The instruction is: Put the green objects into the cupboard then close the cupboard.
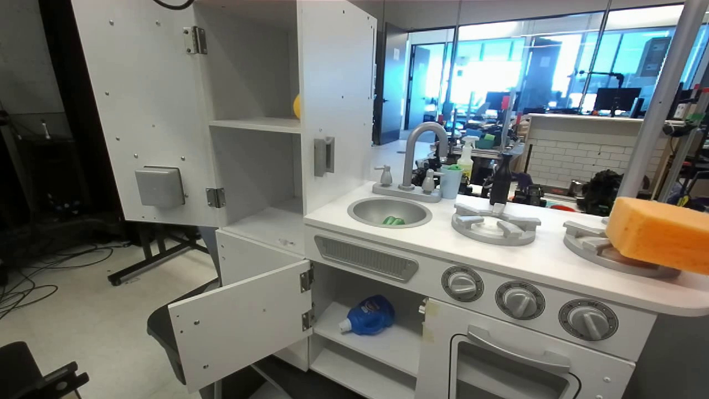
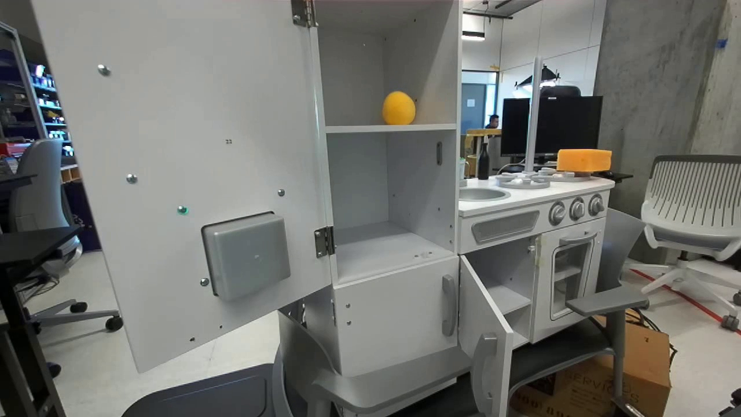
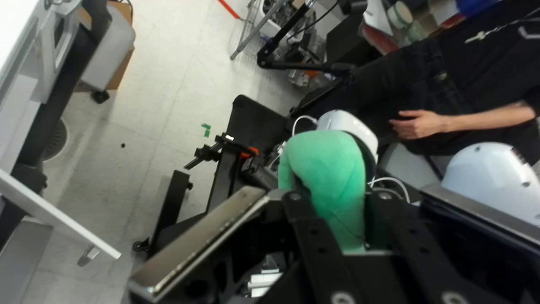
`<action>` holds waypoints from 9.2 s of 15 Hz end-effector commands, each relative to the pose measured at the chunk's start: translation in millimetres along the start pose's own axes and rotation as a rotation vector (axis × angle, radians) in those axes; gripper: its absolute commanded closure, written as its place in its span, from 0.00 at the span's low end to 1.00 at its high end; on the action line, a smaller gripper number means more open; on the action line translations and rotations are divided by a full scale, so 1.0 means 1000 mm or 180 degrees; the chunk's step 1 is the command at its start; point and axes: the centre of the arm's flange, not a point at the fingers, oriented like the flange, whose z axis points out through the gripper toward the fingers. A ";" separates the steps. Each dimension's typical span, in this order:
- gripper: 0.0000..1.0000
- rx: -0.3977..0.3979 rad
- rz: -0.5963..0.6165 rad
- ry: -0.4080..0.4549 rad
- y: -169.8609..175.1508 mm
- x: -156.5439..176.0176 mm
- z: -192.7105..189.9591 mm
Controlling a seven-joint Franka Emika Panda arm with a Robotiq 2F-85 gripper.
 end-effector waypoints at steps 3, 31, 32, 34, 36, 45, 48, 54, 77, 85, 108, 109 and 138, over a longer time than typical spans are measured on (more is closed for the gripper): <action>0.94 -0.0694 0.0504 0.0444 -0.046 0.050 0.071; 0.94 -0.2831 0.3893 0.2773 0.001 -0.007 0.093; 0.94 -0.2916 0.4011 0.2898 0.014 -0.010 0.090; 0.94 -0.3153 0.4224 0.3068 0.033 -0.009 0.073; 0.94 -0.3408 0.4374 0.3180 0.052 -0.013 0.072; 0.94 -0.4070 0.4411 0.3072 0.091 0.018 0.080; 0.94 -0.4187 0.4447 0.2971 0.120 0.032 0.080; 0.94 -0.4185 0.4629 0.2889 0.184 0.039 0.077; 0.00 -0.3203 0.4073 0.2558 0.084 0.039 0.060; 0.00 -0.2232 0.3905 0.1932 -0.006 -0.019 0.096; 0.00 -0.1021 0.3666 0.3066 0.173 -0.305 0.258; 0.00 -0.1081 0.3474 0.2990 0.181 -0.303 0.254; 0.00 -0.2036 0.0719 0.1936 0.359 -0.228 0.319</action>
